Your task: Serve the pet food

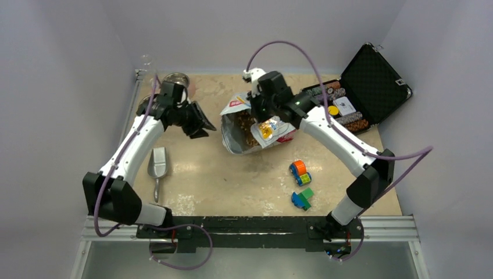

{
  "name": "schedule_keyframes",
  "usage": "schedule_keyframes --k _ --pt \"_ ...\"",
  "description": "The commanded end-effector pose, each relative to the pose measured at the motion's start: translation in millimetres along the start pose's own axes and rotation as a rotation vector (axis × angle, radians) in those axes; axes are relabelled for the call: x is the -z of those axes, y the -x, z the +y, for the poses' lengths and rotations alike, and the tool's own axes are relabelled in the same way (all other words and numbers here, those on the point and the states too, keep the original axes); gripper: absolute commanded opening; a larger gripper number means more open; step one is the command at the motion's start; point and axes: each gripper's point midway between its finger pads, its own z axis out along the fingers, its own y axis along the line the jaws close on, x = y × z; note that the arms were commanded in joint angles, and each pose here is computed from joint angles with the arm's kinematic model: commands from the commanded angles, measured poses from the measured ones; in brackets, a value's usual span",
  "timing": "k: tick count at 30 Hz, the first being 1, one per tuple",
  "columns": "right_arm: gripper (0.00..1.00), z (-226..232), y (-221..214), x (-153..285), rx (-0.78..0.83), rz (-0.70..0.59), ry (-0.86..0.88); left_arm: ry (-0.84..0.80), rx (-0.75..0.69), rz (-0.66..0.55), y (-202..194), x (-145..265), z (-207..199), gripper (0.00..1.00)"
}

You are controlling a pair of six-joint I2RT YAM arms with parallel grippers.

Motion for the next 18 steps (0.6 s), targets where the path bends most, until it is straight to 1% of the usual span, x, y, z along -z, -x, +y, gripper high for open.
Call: schedule_keyframes --k 1,3,4,6,7,9,11,13,14,16,17,18 --pt "0.0 67 10 -7 -0.073 -0.086 0.197 0.128 -0.186 -0.03 -23 32 64 0.49" --pt "0.0 75 4 -10 -0.051 -0.056 0.21 0.092 -0.218 -0.041 -44 47 72 0.62" --pt "0.0 75 2 -11 -0.047 -0.037 0.207 0.09 -0.228 -0.065 -52 58 77 0.63" --pt "0.0 71 6 -7 -0.036 -0.007 0.178 0.095 -0.247 -0.125 -65 81 86 0.64" --pt "0.0 69 18 2 -0.023 -0.02 0.17 0.101 -0.264 -0.183 -70 98 91 0.64" --pt "0.0 56 32 19 -0.005 -0.034 0.105 0.162 -0.276 -0.25 -77 119 108 0.65" --pt "0.0 44 41 36 0.016 -0.063 0.056 0.217 -0.28 -0.282 -84 134 123 0.65" --pt "0.0 45 37 40 -0.001 -0.078 0.062 0.236 -0.28 -0.285 -91 139 132 0.63" --pt "0.0 53 30 33 -0.026 -0.076 0.098 0.241 -0.27 -0.277 -95 139 135 0.62" --pt "0.0 88 1 -1 -0.093 -0.024 0.221 0.257 -0.221 -0.279 -100 139 143 0.59" --pt "0.0 108 -19 -22 -0.127 0.038 0.287 0.269 -0.172 -0.298 -101 139 148 0.59" --pt "0.0 124 -34 -33 -0.138 0.125 0.323 0.286 -0.139 -0.316 -100 137 153 0.61"
